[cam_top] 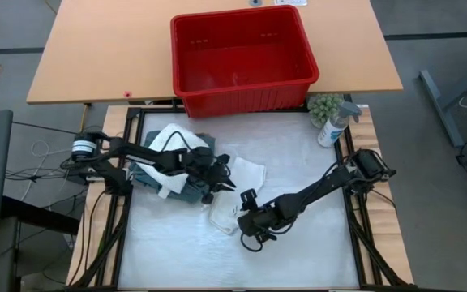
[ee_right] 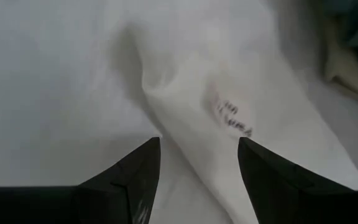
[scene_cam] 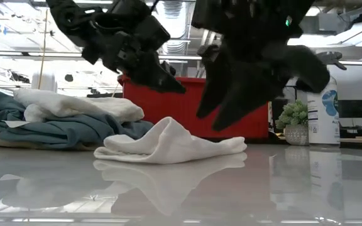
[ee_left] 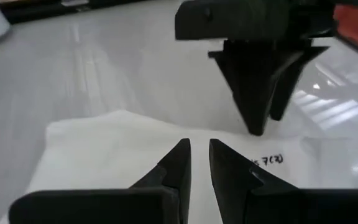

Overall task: Fold Laundry from Bin
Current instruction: Fold the white underwear in the red bin

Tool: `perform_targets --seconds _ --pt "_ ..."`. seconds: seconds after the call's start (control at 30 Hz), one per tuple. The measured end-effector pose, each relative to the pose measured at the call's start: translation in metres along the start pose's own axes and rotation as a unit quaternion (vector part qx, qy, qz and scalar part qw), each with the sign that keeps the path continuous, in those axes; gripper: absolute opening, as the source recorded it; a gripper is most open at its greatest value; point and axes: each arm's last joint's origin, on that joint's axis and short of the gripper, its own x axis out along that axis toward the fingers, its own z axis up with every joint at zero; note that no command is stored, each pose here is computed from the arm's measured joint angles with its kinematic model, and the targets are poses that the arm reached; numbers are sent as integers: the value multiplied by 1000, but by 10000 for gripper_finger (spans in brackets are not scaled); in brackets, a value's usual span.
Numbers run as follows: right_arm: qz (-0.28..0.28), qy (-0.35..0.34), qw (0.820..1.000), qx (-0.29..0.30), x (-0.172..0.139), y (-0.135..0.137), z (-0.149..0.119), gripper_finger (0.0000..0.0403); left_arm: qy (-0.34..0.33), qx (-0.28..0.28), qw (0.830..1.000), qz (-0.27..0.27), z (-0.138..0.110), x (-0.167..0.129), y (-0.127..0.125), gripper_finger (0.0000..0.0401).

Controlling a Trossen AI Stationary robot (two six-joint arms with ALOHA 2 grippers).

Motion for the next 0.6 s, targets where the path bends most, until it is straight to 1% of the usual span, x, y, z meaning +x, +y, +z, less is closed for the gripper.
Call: perform_targets --seconds 0.1,0.3,0.43,0.53,0.6 --pt "1 18 1000 -22 12 2 -5 240 12 5 1000 -8 -6 10 3 47" --pt "-1 33 999 -14 19 0 -9 240 40 16 999 -6 -24 23 7 47" --pt "-4 24 1000 -11 18 -1 -7 240 52 20 998 4 -32 28 12 47" --pt "-5 7 1000 -12 18 -1 -4 240 74 4 997 3 -45 33 15 47" --pt "-8 -6 1000 -30 18 -2 -1 240 85 -3 996 3 -52 36 16 47"
